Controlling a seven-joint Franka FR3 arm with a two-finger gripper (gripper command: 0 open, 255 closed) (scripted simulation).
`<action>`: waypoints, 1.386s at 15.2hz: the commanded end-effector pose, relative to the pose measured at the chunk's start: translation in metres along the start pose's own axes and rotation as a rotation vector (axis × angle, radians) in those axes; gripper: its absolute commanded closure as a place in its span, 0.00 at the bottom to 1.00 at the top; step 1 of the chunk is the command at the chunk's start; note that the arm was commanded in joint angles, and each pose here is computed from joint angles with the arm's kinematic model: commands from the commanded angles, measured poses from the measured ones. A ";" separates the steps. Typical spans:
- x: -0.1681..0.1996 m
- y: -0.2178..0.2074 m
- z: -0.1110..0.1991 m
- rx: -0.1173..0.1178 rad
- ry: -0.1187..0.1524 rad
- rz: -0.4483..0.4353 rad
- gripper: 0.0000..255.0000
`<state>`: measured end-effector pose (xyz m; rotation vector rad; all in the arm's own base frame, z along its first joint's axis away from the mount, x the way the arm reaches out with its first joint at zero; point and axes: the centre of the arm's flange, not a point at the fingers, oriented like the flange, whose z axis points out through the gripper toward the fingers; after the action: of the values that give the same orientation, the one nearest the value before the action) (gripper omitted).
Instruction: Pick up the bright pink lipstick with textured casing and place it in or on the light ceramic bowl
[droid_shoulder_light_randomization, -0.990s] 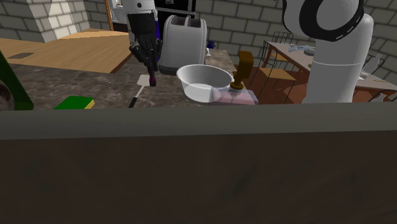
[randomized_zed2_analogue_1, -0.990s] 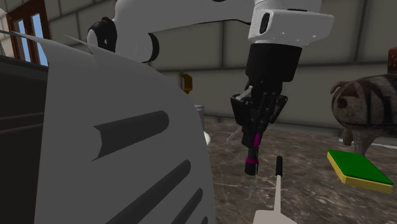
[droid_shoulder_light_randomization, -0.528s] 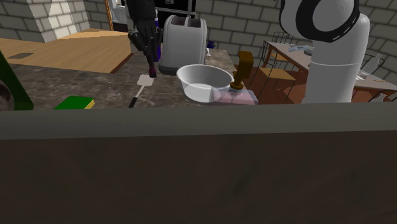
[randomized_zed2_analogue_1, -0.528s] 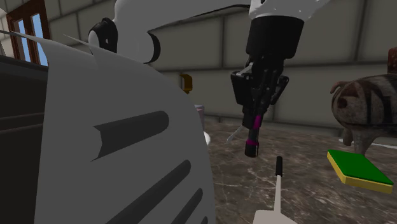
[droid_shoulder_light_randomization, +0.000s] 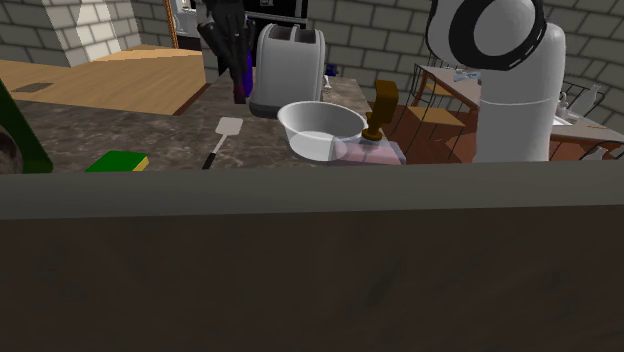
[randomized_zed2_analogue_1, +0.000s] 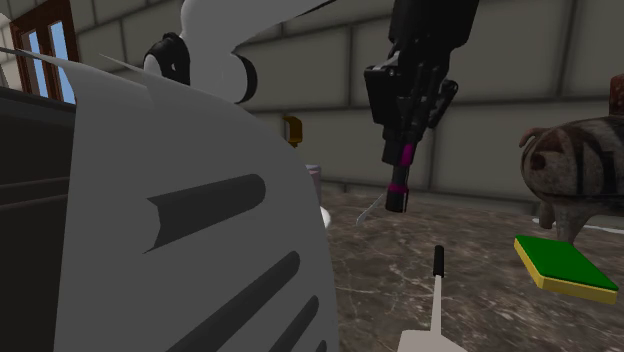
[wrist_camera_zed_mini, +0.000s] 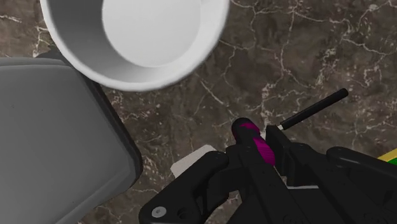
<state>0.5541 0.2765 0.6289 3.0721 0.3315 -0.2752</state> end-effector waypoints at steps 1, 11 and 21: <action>-0.002 0.000 -0.011 0.000 -0.001 0.000 1.00; -0.050 0.032 -0.037 0.000 -0.001 0.000 1.00; -0.155 0.111 -0.036 0.000 -0.001 0.000 1.00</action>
<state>0.4430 0.1465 0.6937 3.0716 0.3301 -0.2745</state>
